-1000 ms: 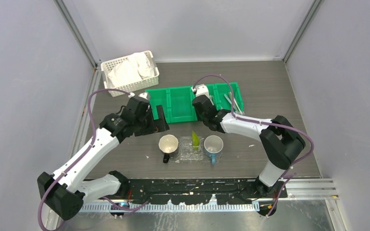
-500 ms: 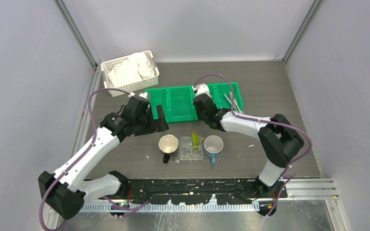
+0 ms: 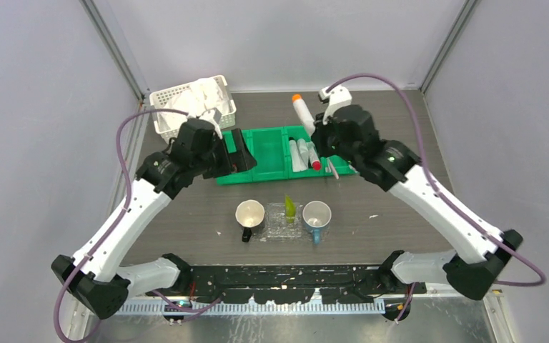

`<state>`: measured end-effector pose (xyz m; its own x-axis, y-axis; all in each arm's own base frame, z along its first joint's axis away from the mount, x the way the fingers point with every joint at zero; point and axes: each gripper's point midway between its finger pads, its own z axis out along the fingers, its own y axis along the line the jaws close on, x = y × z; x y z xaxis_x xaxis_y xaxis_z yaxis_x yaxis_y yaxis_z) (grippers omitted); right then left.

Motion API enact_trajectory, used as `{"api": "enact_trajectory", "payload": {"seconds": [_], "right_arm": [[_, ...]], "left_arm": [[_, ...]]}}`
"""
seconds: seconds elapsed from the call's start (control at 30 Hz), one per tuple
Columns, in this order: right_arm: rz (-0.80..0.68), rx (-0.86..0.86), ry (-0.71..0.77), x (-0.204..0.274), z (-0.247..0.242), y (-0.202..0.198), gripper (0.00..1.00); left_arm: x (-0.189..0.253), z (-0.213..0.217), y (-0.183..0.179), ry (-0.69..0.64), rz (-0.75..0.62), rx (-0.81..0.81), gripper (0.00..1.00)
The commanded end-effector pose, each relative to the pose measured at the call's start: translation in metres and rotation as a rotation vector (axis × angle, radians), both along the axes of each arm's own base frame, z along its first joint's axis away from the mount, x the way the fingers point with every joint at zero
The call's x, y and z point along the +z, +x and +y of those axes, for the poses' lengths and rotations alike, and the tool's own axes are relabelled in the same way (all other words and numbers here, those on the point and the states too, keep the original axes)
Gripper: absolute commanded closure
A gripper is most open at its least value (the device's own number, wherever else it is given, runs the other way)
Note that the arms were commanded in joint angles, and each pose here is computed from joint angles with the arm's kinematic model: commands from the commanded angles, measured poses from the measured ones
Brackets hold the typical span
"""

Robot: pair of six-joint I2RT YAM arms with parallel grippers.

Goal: Prepare toiletry sets of a toothbrush and toothpaste on the tray

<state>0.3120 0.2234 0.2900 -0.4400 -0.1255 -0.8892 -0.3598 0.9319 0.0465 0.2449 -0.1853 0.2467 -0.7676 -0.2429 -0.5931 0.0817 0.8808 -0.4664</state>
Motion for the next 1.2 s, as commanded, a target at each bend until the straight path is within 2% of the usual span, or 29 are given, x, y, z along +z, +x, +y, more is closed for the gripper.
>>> {"api": "enact_trajectory", "payload": {"seconds": [0.0, 0.2, 0.37, 0.73, 1.17], "right_arm": [[0.105, 0.162, 0.099, 0.036, 0.002, -0.061, 0.99], [0.154, 0.255, 0.189, 0.042, 0.013, -0.110, 0.99], [0.182, 0.296, 0.168, 0.031, 0.026, -0.130, 0.99], [0.193, 0.393, 0.153, 0.032, 0.065, -0.146, 0.99], [-0.032, 0.281, 0.186, 0.104, 0.059, -0.108, 0.99]], "left_arm": [[0.062, -0.027, 0.021, -0.130, -0.106, -0.050, 0.00], [0.099, -0.062, 0.035, -0.296, -0.132, -0.109, 0.00], [0.114, -0.079, 0.039, -0.406, -0.144, -0.133, 0.00], [0.073, -0.077, 0.041, -0.319, -0.068, -0.106, 0.00], [0.025, -0.077, 0.003, -0.250, -0.014, -0.118, 0.00]]}}
